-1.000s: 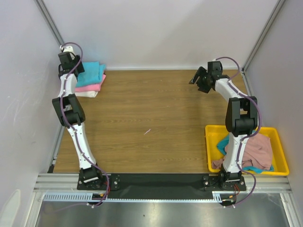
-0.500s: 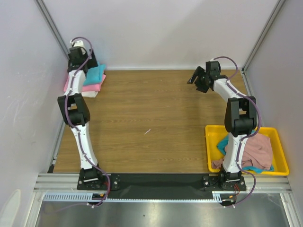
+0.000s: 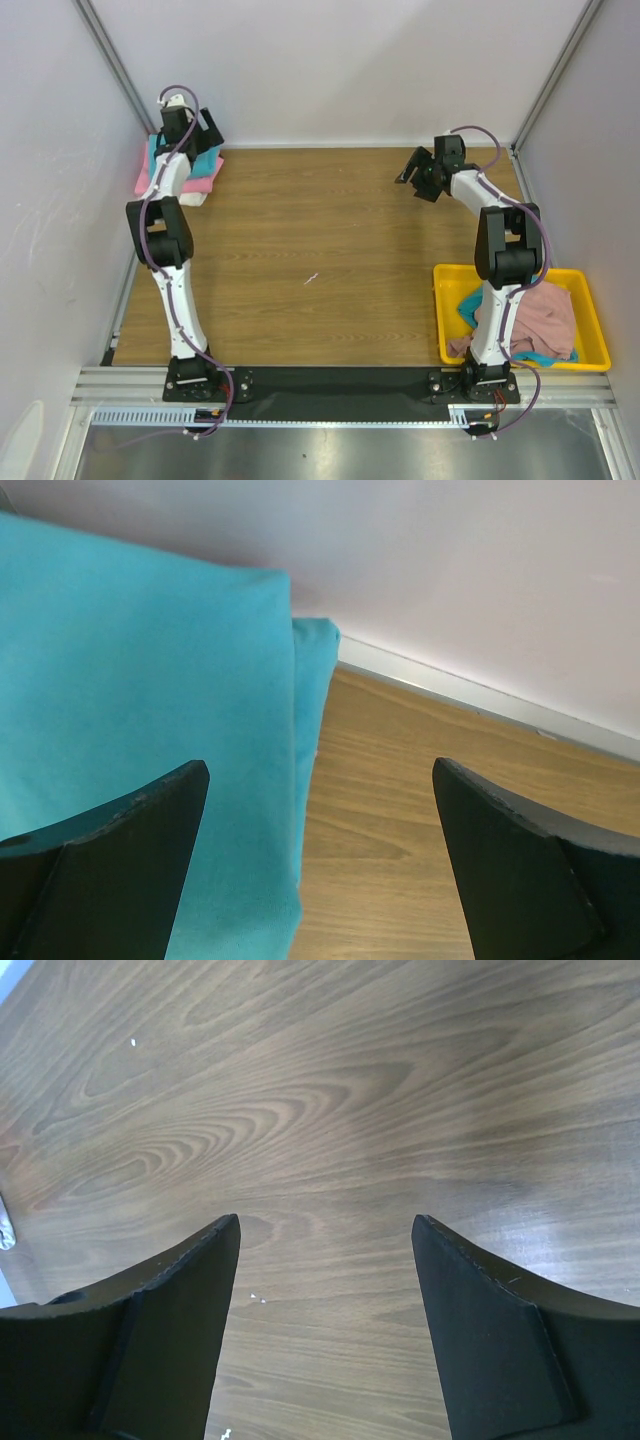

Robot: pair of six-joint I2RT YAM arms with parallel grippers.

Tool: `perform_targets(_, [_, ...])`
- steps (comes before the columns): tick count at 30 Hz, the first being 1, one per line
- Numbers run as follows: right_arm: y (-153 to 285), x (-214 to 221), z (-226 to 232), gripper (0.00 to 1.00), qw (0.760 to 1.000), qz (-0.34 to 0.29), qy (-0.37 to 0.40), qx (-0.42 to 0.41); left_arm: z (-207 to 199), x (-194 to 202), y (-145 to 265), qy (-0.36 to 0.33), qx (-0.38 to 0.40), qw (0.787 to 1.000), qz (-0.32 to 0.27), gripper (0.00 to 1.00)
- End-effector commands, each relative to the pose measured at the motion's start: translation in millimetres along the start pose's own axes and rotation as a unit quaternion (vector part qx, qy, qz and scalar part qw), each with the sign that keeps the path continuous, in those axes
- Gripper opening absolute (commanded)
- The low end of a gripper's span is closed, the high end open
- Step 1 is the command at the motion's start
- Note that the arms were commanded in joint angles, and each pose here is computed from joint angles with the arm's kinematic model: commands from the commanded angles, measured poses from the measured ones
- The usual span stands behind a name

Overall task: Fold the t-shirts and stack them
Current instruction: Neatly place the folded tshirt to the corner

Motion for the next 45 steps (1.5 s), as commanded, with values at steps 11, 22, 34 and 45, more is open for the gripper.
perform_targets(11, [14,-17,1,0.76,0.999,-0.027,0.003,-0.022,-29,32,28,0.043,0.069,0.996,0.028,0.99])
perform_targets(22, [32,-30,13,0.76,0.997,-0.053,0.019,-0.046,-44,-9,78,0.008,0.085,0.996,-0.018,0.99])
perform_targets(34, [119,-45,33,1.0,0.984,-0.14,0.057,-0.098,-38,-61,213,0.015,0.028,0.992,-0.123,1.0])
perform_targets(45, [228,-48,29,1.0,0.963,-0.235,0.104,-0.08,-25,-15,351,-0.024,0.094,0.979,-0.181,1.0])
Point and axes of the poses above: each gripper's point midway between its finger pads, its own y axis back along the fingers, its own z axis along the line the jaws close on, x = y × z, the point moved 7 cm from there along y, back along the fingers, and after that the axes turned 6 degrees about y, right-handed, at the moved point
